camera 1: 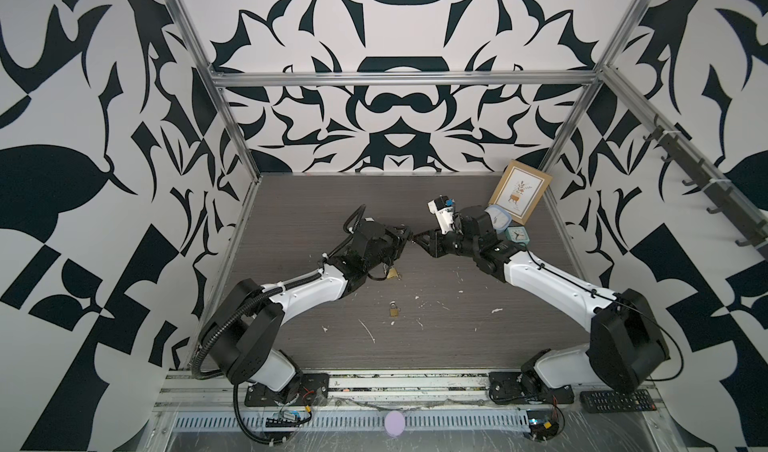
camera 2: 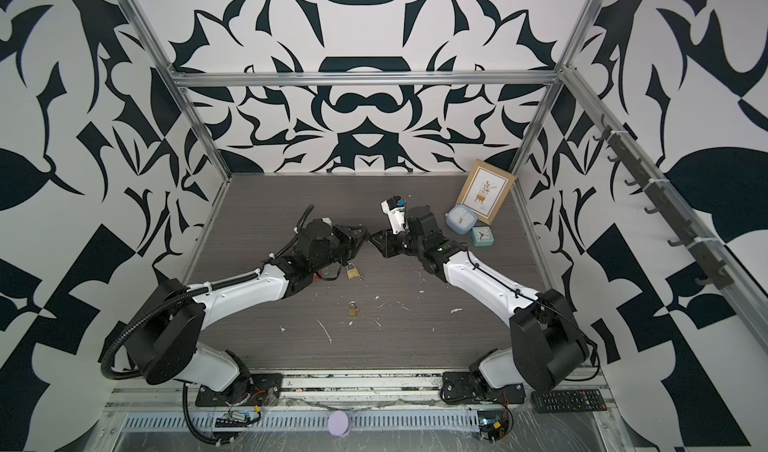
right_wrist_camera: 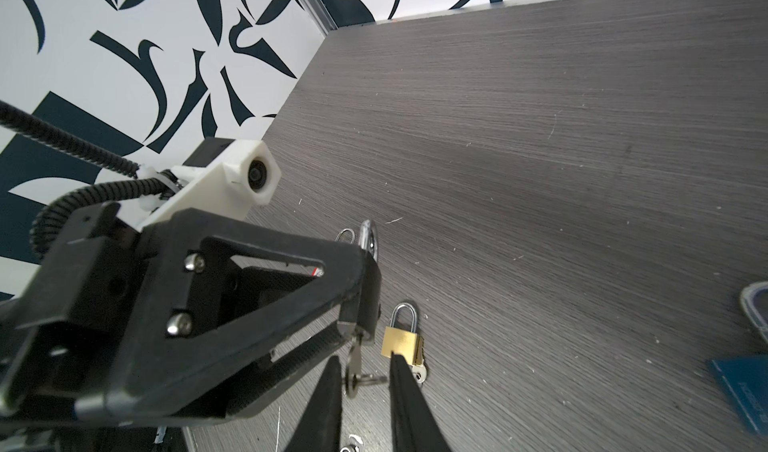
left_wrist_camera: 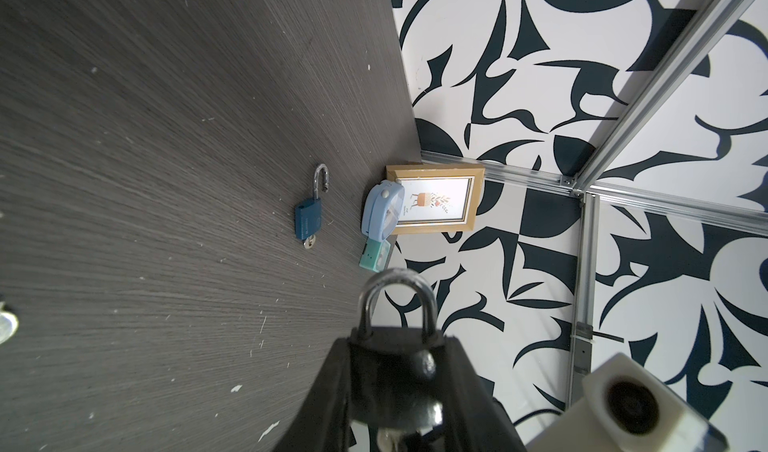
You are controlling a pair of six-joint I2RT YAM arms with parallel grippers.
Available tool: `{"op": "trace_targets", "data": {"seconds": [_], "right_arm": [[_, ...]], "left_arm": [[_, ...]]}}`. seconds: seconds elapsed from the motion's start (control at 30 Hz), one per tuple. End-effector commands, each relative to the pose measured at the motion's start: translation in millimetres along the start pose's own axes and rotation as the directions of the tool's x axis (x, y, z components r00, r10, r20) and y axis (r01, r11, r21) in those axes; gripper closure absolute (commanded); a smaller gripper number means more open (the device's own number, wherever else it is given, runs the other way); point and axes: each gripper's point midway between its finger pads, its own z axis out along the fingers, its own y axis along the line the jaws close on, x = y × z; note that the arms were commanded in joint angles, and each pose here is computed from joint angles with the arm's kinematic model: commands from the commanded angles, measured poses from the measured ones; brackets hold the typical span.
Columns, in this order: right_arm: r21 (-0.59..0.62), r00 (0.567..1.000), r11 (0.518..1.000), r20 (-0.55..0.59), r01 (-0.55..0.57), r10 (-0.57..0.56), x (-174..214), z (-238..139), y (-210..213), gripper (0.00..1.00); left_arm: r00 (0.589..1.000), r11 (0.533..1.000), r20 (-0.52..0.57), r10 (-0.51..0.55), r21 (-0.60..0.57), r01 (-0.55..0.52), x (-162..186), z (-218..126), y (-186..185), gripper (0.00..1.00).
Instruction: Lock with the key
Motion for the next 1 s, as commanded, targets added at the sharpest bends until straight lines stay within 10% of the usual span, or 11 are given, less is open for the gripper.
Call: {"op": "trace_targets", "data": {"seconds": [0.0, 0.63, 0.97], "right_arm": [[-0.027, 0.998, 0.999, 0.047, 0.045, -0.044, -21.6, -3.5, 14.3, 0.81], [-0.046, 0.999, 0.998, 0.023, 0.043, -0.042, -14.0, 1.8, 14.7, 1.0], [-0.049, 0.999, 0.999, -0.032, 0.021, -0.023, 25.1, -12.5, 9.4, 1.0]], "left_arm": [[1.0, 1.0, -0.002, -0.008, 0.024, 0.008, 1.4, -4.7, -6.5, 1.0], [1.0, 0.999, 0.002, -0.023, 0.026, 0.023, -0.5, -5.4, -6.7, 1.0], [0.992, 1.0, 0.125, 0.001, 0.013, -0.003, -55.6, -10.9, -6.5, 1.0]]}}
